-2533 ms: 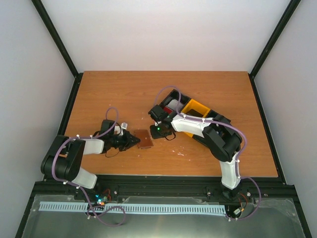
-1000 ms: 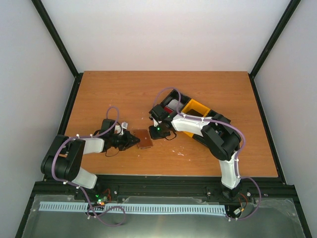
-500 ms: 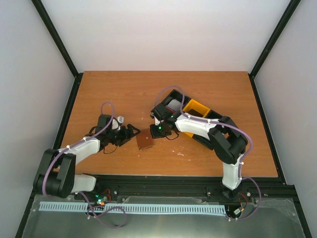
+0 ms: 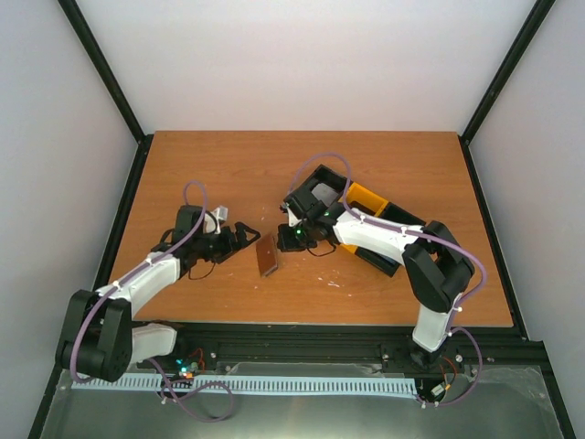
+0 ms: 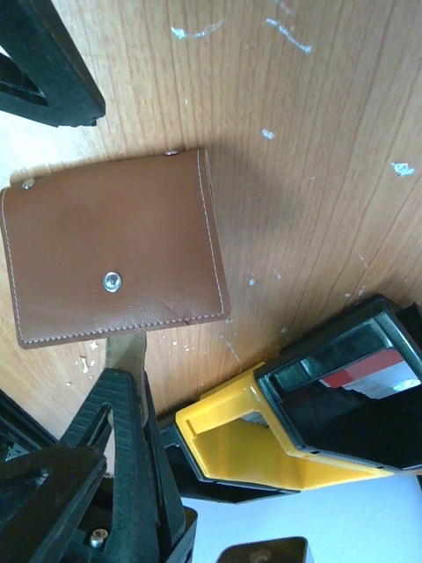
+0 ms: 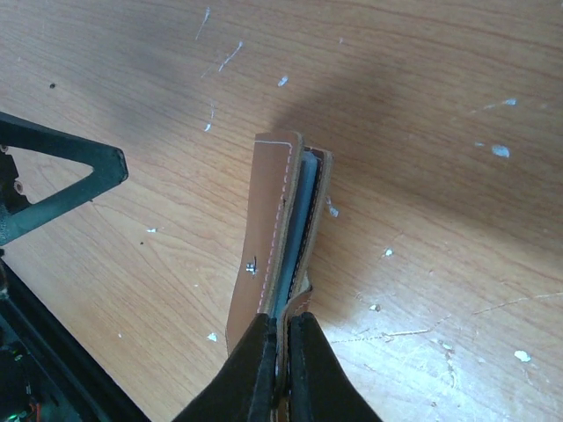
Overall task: Put the credit cards into the card holder
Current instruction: Open the card holder at the center of the board.
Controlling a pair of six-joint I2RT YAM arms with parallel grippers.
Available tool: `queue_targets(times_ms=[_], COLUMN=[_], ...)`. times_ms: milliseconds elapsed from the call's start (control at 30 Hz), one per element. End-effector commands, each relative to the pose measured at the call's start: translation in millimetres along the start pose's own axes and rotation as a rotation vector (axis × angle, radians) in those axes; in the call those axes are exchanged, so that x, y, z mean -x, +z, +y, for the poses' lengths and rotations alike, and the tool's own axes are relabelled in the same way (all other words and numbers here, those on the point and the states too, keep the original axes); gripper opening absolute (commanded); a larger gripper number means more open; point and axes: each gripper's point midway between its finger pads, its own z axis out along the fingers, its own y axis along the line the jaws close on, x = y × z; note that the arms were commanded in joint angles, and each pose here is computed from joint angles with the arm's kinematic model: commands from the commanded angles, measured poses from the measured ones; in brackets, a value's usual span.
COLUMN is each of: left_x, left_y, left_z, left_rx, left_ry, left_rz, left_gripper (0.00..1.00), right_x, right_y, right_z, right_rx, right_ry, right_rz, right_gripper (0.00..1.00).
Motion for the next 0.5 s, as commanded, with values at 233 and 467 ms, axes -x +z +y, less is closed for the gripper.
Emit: queue_targets(times_ms=[233, 467], left_x=[-10.0, -20.1], left_y=[20.4, 36.6], left_z=[-12.8, 4.6], left_rx=[0.048, 0.199], left_ry=[-0.054, -0.044], left_rz=[0.123, 0.163], left_gripper=[0.96, 0.94], right_x=[6.4, 7.7], right_y=[-11.0, -16.4], right_z=[18.6, 22.9], right_rx=[0.084, 0.096], right_ry=[0.033, 0.031], right_rz=[-0.041, -0.052], right_gripper=[0.03, 0.03])
